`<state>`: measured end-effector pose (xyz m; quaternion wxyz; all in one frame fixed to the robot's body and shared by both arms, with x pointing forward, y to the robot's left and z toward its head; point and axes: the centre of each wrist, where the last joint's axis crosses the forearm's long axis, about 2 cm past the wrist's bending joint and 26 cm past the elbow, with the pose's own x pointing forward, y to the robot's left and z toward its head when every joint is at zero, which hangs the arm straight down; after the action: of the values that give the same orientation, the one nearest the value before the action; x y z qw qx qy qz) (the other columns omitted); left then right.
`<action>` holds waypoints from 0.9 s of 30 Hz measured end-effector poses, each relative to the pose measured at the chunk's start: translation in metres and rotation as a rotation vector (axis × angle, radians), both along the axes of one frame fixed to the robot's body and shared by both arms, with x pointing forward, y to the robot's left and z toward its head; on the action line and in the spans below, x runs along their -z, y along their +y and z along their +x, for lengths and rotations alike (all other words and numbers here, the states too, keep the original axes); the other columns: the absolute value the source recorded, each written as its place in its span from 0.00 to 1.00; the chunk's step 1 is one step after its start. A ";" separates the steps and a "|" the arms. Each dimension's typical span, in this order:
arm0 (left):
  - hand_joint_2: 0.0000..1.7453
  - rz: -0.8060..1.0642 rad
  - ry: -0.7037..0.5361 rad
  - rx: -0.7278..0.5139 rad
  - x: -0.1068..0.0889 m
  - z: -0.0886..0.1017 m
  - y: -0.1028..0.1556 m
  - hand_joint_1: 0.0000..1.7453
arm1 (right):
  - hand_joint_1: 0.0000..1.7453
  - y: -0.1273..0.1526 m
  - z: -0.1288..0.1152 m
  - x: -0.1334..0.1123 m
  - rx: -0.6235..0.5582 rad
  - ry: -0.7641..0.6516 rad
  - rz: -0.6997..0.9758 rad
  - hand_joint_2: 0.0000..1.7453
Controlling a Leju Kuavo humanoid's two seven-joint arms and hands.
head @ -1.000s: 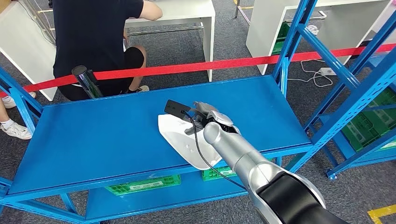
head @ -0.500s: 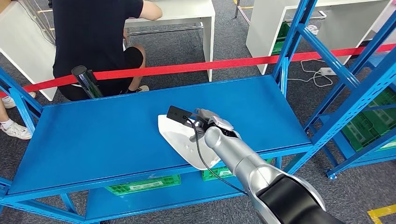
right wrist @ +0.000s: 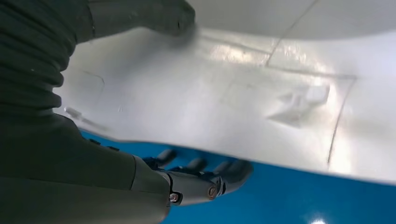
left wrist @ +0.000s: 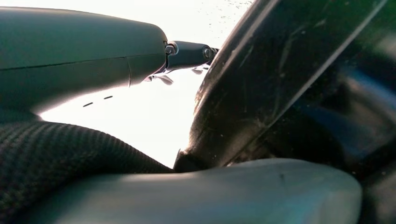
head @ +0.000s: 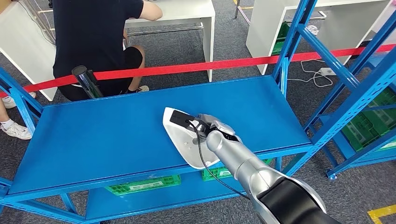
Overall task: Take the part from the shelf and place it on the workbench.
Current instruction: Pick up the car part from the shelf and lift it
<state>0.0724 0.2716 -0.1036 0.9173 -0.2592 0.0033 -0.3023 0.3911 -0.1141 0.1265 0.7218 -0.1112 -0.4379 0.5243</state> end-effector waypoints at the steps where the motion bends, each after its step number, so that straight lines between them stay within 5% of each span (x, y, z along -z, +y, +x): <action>1: 0.00 0.000 0.000 0.000 0.000 0.000 0.000 0.00 | 1.00 0.000 0.000 0.000 0.002 -0.002 0.000 1.00; 27: 0.00 0.001 -0.001 0.011 0.000 0.001 -0.001 0.00 | 1.00 -0.001 0.000 0.001 0.024 0.007 0.003 1.00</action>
<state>0.0730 0.2705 -0.1035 0.9157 -0.2585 0.0044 -0.3077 0.3908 -0.1152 0.1255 0.7297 -0.1137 -0.4348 0.5153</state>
